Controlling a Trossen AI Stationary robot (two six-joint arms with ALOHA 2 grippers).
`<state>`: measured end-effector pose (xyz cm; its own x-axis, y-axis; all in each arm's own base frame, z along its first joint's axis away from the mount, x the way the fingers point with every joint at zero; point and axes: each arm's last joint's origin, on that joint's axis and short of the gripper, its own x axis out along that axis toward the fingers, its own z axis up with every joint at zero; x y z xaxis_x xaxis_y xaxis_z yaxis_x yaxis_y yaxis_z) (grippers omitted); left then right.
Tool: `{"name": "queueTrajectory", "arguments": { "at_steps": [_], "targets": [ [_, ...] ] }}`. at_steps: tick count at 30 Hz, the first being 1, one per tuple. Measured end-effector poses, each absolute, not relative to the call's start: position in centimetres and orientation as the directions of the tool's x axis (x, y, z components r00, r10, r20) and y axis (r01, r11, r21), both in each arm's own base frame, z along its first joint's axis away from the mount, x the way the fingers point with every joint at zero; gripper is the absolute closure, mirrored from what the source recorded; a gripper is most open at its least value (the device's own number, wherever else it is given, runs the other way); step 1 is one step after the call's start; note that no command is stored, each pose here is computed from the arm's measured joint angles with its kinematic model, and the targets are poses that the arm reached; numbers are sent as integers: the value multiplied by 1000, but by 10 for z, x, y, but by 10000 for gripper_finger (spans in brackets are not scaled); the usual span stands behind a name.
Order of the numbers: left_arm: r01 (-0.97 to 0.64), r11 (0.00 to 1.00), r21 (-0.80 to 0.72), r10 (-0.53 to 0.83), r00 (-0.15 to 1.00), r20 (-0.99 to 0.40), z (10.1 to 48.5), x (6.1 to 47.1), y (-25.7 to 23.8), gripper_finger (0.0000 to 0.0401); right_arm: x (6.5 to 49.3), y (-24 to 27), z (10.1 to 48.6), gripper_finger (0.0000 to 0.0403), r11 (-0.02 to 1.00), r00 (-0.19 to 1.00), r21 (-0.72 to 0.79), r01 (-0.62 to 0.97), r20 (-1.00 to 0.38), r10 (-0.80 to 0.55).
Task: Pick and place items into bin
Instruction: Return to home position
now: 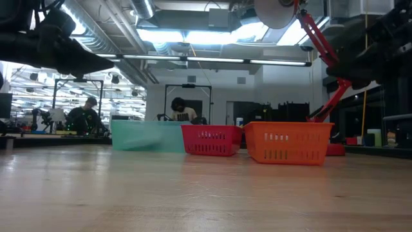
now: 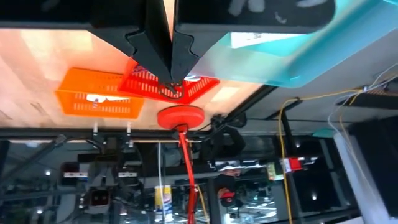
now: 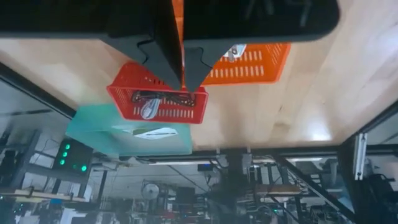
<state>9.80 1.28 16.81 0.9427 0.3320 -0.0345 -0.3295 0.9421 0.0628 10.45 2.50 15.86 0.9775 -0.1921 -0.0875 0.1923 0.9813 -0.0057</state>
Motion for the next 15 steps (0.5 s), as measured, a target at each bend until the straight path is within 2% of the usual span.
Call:
{"name": "queueTrajectory", "arguments": {
  "at_steps": [6, 12, 15],
  "targets": [
    [-305, 951, 54, 307, 951, -37, 167, 98, 15, 400, 103, 26, 158, 403, 987, 985, 44, 154, -88, -150],
    [-305, 950, 70, 308, 951, -39, 167, 98, 15, 398, 104, 27, 161, 403, 993, 991, 5, 115, -64, -115],
    [-305, 952, 12, 305, 952, -39, 167, 98, 15, 396, 104, 27, 162, 403, 993, 992, -3, 115, -59, -115]
  ]
}}
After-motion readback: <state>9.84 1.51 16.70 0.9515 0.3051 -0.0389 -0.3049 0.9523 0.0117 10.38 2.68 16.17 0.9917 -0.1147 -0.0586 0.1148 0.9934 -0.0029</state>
